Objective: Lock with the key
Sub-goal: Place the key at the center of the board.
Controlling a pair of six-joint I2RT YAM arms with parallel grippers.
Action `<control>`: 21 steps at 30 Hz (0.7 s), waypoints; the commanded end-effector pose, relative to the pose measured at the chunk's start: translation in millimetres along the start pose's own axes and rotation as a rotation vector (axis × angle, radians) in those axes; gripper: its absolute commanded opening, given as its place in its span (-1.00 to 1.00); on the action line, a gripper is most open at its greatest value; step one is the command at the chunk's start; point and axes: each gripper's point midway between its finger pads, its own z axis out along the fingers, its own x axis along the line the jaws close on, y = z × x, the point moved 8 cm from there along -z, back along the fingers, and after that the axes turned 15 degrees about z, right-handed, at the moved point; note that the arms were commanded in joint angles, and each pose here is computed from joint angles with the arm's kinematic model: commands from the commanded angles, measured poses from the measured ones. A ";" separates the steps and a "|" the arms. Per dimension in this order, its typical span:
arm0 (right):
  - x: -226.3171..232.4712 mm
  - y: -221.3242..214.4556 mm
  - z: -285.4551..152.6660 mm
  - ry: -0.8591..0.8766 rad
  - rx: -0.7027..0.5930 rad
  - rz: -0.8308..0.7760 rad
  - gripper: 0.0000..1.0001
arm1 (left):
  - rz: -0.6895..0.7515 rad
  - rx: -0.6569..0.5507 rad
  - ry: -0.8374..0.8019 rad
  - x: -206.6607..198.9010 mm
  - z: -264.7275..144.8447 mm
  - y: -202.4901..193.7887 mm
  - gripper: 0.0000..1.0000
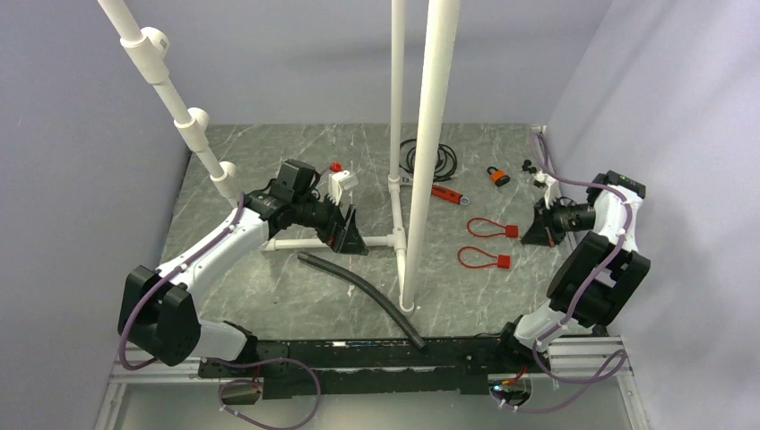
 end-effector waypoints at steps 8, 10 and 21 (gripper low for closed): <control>-59.6 -51.5 -1.9 -0.310 0.230 0.038 -1.00 | 0.070 0.047 0.022 3.4 -4.0 -5.0 0.99; -66.7 -57.0 2.2 -0.325 0.253 0.055 -1.00 | 0.074 0.045 0.025 4.6 -3.1 -5.5 0.99; -85.8 -73.6 16.2 -0.369 0.296 0.098 -0.90 | 0.068 0.046 0.049 4.0 -4.6 -10.1 0.99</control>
